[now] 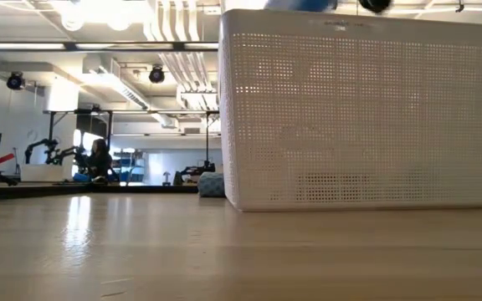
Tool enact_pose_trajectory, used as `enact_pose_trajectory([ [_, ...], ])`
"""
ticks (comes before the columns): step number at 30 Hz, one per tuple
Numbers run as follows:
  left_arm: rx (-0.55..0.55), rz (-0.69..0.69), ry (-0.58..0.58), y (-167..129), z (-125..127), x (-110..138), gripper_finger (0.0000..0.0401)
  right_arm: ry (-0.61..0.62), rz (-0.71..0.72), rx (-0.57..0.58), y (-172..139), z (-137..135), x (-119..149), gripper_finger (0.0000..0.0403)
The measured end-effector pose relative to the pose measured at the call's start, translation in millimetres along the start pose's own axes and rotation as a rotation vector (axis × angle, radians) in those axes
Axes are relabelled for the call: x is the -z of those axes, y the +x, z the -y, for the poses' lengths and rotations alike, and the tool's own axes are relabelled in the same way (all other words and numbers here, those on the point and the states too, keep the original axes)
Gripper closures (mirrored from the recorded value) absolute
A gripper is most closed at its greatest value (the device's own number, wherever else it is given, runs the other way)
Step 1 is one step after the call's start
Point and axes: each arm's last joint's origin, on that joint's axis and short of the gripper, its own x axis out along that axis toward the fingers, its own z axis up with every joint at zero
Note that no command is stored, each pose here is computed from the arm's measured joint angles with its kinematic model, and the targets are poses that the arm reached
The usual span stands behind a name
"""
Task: Pick & place medical supplies in basket/bin
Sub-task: Put the blue first aid kit into the white bin, then move the white bin to the center of the table
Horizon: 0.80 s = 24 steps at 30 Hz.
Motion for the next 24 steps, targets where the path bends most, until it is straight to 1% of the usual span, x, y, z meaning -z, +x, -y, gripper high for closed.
enact_pose_trajectory([
  [1,0.0,-0.001,0.0,0.0,-0.1,0.1,0.0173,0.001,-0.024,0.08,2.1,13.0,-6.3,0.0219],
  [3,-0.003,-0.001,0.0,0.7,-0.5,0.7,0.0173,0.042,-0.103,0.217,7.9,35.7,-14.2,0.0195],
  [5,-0.004,0.0,-0.002,1.2,-0.8,0.3,0.0173,0.081,-0.179,0.298,13.2,50.0,-17.8,0.0171],
  [7,-0.006,0.003,-0.004,2.2,-1.4,-1.0,0.0173,0.082,-0.181,0.312,13.8,52.9,-19.5,0.015],
  [9,-0.009,0.007,-0.004,3.0,-2.0,-1.9,0.0173,0.071,-0.147,0.312,9.7,53.4,-22.0,0.0133],
  [12,-0.024,0.011,0.0,5.3,-5.3,-3.6,0.0173,0.054,-0.135,0.311,5.5,54.7,-24.0,0.0118],
  [14,-0.03,0.011,0.002,6.1,-7.0,-3.8,0.0173,0.036,-0.138,0.299,0.1,54.3,-23.4,0.0112],
  [16,-0.027,0.006,0.0,6.2,-6.9,-3.8,0.0173,-0.011,-0.147,0.261,-8.5,51.7,-21.3,0.0107],
  [20,-0.041,0.041,0.011,8.7,-6.7,-9.0,0.0173,-0.17,-0.182,0.141,-30.4,40.0,-8.6,0.01],
  [23,-0.058,0.088,0.027,17.3,-9.7,-25.9,0.0173,-0.315,-0.179,0.011,-51.8,27.4,5.7,0.0099],
  [24,-0.054,0.081,0.035,21.0,-11.7,-32.5,0.0173,-0.367,-0.178,-0.035,-59.6,23.1,11.7,0.0099],
])
